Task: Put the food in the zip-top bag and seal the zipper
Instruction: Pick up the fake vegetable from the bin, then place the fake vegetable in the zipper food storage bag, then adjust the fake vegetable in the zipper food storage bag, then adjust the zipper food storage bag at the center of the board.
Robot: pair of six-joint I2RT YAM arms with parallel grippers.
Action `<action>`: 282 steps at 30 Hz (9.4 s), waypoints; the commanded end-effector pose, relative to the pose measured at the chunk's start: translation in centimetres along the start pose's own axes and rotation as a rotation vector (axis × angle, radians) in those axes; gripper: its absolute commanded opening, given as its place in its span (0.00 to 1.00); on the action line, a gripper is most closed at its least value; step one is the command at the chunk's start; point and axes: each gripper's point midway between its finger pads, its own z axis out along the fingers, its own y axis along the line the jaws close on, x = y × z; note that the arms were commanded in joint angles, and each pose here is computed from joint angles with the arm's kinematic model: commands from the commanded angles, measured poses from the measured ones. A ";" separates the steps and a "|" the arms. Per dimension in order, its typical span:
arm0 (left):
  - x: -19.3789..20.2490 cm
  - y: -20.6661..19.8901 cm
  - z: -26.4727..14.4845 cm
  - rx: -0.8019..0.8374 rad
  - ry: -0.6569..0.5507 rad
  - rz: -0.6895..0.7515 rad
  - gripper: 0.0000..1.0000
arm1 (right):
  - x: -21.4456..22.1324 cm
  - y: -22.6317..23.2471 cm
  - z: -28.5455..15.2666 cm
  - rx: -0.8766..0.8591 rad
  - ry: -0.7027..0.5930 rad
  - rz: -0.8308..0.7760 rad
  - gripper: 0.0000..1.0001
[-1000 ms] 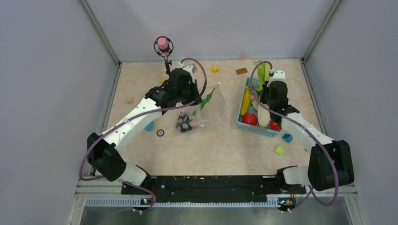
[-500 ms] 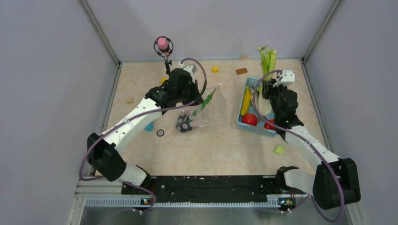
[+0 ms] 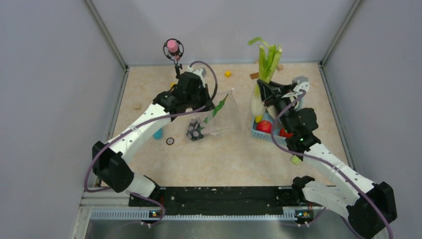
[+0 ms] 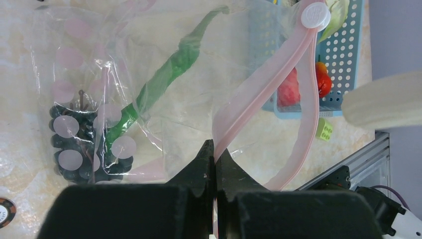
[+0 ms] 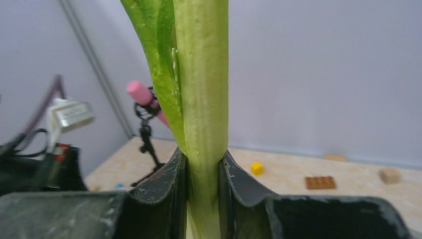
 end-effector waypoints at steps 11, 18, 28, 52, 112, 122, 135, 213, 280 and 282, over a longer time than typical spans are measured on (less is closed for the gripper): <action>-2.3 -1.8 -1.7 0.058 -0.035 -0.010 0.00 | -6.5 13.9 2.6 -0.327 -0.277 0.255 0.00; -2.1 -2.0 -2.8 0.073 -0.048 -0.010 0.00 | -1.5 15.3 2.6 -0.345 -0.245 0.246 0.00; -3.4 -2.6 -4.6 0.091 -0.107 -0.025 0.00 | 4.3 16.4 1.2 -0.298 -0.163 0.246 0.08; -4.2 -2.4 -5.2 0.095 -0.148 -0.013 0.00 | 11.9 15.7 2.0 -0.107 0.360 0.062 0.63; -3.9 -2.7 -1.7 0.194 -0.055 -0.037 0.00 | 10.3 5.9 -7.6 0.079 0.190 0.144 0.70; -3.6 -2.6 -1.5 0.201 -0.047 -0.045 0.00 | 11.3 7.9 -6.0 0.038 0.217 0.152 0.24; -2.6 -2.9 -1.6 0.234 -0.025 0.001 0.00 | 6.8 13.8 -4.4 -0.249 0.189 0.151 0.00; -3.3 -4.2 -4.8 0.252 -0.146 0.084 0.00 | 7.8 6.6 -5.7 0.030 0.486 0.148 0.84; -4.1 -3.5 -4.8 0.187 -0.162 0.093 0.00 | 11.1 9.6 -2.3 -0.011 0.560 0.360 0.00; -4.5 -3.4 -4.7 0.177 -0.166 0.098 0.00 | 9.4 10.3 -1.5 -0.049 0.534 0.343 0.00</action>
